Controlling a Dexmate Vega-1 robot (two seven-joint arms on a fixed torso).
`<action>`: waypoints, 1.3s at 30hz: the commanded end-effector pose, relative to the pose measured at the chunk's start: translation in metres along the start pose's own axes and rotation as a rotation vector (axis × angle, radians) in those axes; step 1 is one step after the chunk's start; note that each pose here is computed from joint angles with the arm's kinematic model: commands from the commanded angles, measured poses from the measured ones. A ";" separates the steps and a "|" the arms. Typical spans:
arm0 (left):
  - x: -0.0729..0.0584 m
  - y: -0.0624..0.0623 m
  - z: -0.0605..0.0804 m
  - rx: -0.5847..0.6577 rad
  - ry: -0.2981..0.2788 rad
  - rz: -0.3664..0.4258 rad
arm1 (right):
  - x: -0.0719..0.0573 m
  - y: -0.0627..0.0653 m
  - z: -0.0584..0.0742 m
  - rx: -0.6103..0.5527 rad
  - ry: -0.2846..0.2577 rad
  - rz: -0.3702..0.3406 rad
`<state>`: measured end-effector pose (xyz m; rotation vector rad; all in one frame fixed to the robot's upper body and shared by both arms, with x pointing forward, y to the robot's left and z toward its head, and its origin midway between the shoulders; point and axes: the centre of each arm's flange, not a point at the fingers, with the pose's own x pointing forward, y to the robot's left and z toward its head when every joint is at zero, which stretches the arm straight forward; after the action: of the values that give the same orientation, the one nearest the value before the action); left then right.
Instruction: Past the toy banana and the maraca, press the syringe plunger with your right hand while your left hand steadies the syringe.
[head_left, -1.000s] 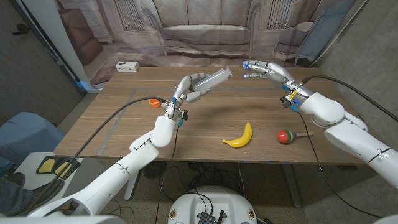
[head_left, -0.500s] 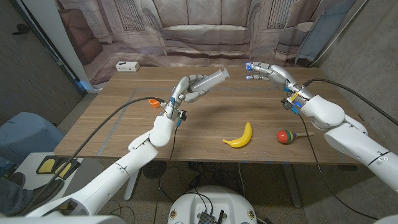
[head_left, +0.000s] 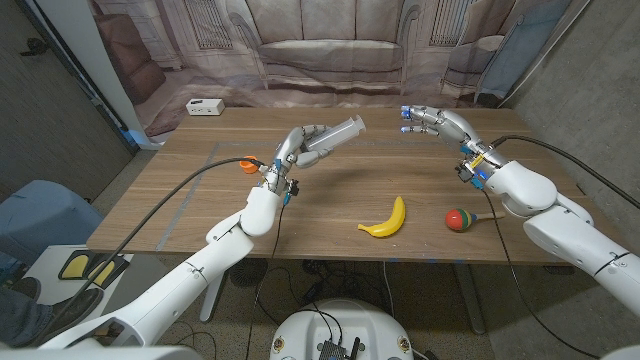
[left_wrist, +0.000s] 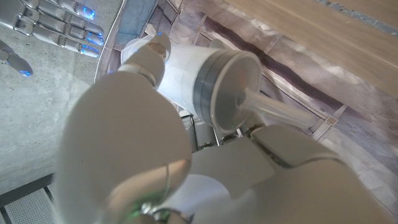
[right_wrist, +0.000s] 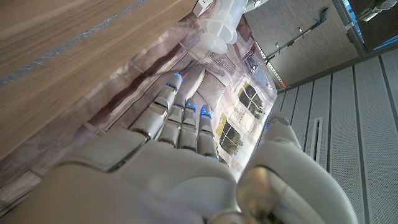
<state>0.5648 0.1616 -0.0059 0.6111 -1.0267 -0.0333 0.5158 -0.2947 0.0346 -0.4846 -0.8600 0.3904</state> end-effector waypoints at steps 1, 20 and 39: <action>-0.005 -0.004 -0.010 0.017 0.050 -0.014 | -0.013 -0.001 -0.009 0.054 0.026 -0.034; -0.008 -0.004 -0.028 0.034 0.117 -0.034 | -0.023 -0.001 -0.014 0.072 0.041 -0.053; -0.017 -0.001 -0.045 0.058 0.191 -0.044 | -0.028 0.000 -0.018 0.084 0.047 -0.071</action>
<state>0.5883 0.1786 -0.0285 0.6621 -0.8732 0.0026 0.5136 -0.3115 0.0100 -0.3959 -0.8095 0.3542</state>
